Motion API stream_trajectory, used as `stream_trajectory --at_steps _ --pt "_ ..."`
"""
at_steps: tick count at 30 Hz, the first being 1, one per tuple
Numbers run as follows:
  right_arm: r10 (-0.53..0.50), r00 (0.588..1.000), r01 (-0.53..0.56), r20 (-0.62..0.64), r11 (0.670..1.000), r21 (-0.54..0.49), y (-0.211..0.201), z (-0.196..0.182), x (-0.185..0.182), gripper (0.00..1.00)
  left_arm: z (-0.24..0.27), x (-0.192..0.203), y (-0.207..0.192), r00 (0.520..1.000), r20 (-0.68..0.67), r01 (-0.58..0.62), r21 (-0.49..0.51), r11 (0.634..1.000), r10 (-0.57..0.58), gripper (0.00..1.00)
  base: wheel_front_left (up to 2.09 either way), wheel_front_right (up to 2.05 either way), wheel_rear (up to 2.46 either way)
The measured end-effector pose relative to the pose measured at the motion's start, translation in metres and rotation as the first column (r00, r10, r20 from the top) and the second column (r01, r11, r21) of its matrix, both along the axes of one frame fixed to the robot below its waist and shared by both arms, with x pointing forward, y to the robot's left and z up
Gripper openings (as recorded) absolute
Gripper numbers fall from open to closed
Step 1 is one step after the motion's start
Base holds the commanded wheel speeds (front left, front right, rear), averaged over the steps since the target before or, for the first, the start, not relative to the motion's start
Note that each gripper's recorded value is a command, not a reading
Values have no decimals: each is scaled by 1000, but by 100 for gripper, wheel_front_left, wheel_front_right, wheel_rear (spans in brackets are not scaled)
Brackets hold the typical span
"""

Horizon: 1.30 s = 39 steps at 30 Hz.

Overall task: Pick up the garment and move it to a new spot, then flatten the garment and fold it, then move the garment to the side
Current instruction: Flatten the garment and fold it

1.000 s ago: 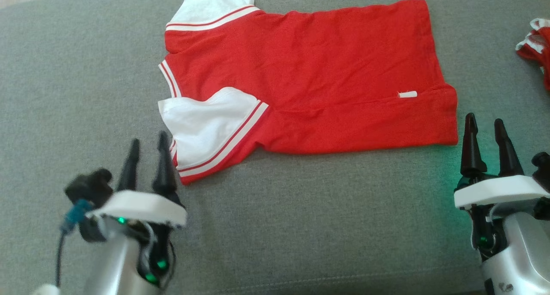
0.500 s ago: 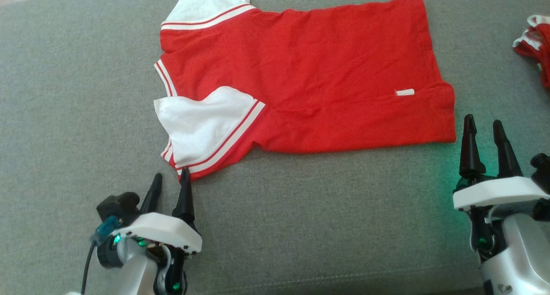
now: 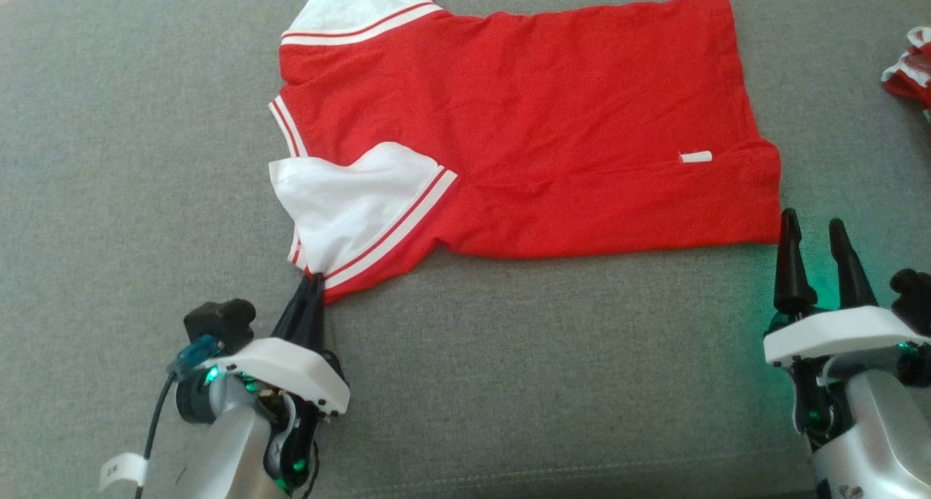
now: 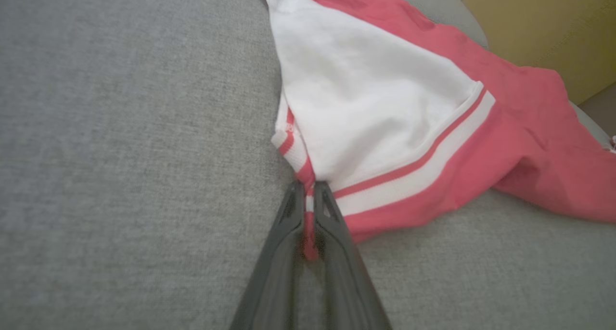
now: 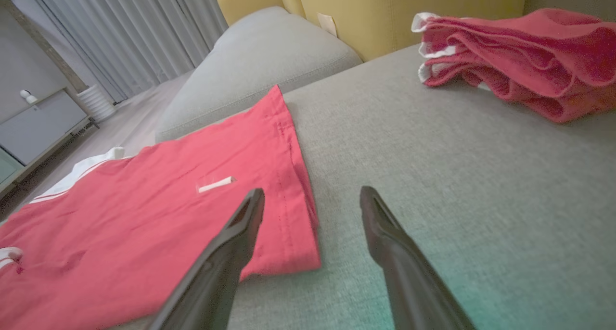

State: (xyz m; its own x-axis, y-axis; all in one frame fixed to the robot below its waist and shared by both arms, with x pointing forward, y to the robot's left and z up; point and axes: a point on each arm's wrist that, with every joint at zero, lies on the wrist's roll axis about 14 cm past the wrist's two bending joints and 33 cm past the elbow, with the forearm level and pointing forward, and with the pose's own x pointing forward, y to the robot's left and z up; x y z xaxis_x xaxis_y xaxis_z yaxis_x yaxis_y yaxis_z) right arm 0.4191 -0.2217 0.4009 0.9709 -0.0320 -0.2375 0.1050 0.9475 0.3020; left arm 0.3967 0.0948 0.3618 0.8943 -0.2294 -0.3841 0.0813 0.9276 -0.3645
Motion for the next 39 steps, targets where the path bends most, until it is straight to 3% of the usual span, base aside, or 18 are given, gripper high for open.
stream_trajectory --at_steps 17,18,19,20,30,39 --pt "47 975 -40 -216 999 35 14 -40 9 100 9 -1 18 998 43 34 83 996 -37 0 0 0 0" --pt "51 973 -44 -227 998 37 15 -42 9 78 9 0 21 998 46 30 94 995 -34 0 0 0 0" --pt "56 970 -49 -237 998 38 16 -44 9 46 10 0 24 998 48 26 99 995 -31 0 0 0 0" --pt "66 966 -59 -249 998 36 17 -45 10 0 11 0 29 998 53 23 111 994 -29 0 0 0 0" --pt "115 964 -111 -240 993 29 21 -35 6 0 32 0 31 993 91 59 142 988 -72 0 0 0 0" --pt "114 966 -110 -232 993 28 11 -31 -16 0 30 -35 35 996 57 63 144 988 -72 0 0 0 0"
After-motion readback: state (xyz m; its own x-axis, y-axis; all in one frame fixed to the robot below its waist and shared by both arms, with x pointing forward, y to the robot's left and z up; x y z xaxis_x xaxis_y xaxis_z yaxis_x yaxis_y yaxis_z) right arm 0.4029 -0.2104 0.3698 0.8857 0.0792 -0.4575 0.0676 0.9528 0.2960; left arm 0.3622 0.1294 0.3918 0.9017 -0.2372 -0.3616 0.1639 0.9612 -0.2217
